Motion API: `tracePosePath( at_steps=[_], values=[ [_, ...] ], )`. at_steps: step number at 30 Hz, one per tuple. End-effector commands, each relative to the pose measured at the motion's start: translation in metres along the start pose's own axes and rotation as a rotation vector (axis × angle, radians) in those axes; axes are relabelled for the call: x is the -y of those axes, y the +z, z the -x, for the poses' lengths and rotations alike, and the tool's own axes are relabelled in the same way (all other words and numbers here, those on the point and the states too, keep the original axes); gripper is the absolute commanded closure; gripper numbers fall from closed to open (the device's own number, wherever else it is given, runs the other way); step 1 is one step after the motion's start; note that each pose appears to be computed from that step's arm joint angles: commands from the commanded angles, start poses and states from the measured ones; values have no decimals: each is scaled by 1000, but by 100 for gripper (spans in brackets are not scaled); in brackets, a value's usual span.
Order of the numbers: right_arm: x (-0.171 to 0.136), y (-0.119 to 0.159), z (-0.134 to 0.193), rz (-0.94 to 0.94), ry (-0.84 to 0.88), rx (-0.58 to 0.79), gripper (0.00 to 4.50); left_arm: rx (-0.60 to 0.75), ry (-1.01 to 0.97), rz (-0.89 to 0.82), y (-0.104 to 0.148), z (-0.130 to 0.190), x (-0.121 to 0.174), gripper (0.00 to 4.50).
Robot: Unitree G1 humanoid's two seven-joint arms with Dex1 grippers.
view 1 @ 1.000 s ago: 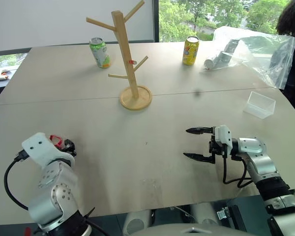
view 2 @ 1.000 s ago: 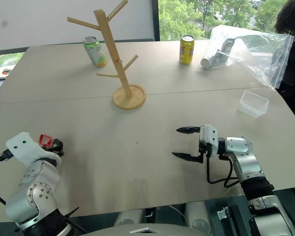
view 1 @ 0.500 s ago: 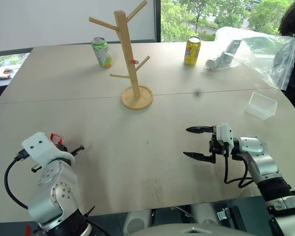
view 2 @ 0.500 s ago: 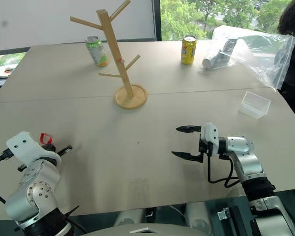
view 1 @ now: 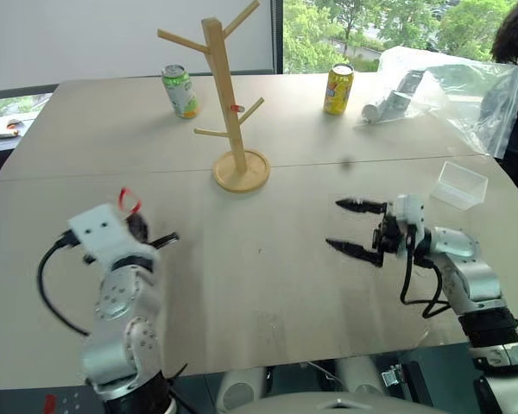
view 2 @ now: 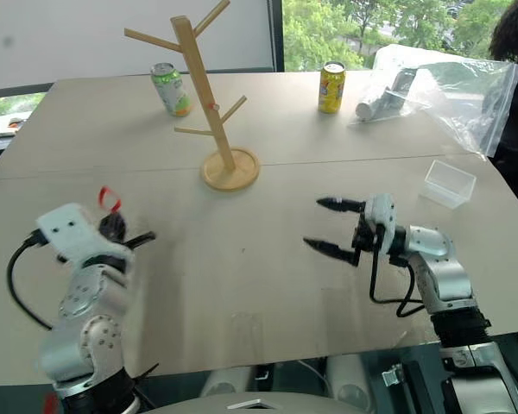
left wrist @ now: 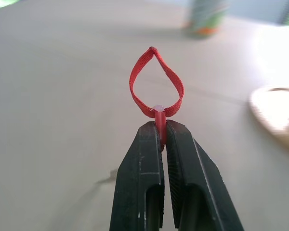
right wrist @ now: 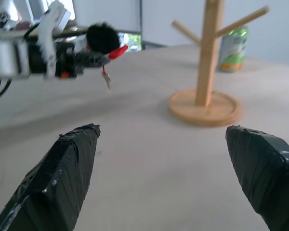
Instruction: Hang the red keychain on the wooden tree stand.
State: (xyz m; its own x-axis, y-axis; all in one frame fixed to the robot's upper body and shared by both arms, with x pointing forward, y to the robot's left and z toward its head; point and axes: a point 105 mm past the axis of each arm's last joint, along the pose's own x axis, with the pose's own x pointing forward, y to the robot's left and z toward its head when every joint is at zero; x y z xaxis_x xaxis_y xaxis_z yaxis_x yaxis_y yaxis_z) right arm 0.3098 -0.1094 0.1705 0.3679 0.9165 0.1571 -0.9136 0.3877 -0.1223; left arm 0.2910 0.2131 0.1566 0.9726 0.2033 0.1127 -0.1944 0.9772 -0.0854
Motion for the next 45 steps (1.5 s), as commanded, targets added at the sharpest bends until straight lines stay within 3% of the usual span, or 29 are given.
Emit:
tracePosePath(
  at_steps=[1,6,16,28,38,45],
  values=[
    [8,35,-4,-17,-49,82,0,184,-135,-59,27,-3,33,443],
    [22,73,-11,-28,-107,95,0,413,-339,-135,57,-10,87,443],
    [28,109,-12,36,-116,133,0,522,-417,-135,69,-20,123,443],
    [26,109,-12,40,-84,114,0,482,-316,-189,57,-32,109,443],
    [24,109,-13,40,-73,125,0,543,-434,-168,60,-12,130,443],
    [23,107,-14,44,-65,115,0,540,-353,-172,56,-16,113,443]
  ],
)
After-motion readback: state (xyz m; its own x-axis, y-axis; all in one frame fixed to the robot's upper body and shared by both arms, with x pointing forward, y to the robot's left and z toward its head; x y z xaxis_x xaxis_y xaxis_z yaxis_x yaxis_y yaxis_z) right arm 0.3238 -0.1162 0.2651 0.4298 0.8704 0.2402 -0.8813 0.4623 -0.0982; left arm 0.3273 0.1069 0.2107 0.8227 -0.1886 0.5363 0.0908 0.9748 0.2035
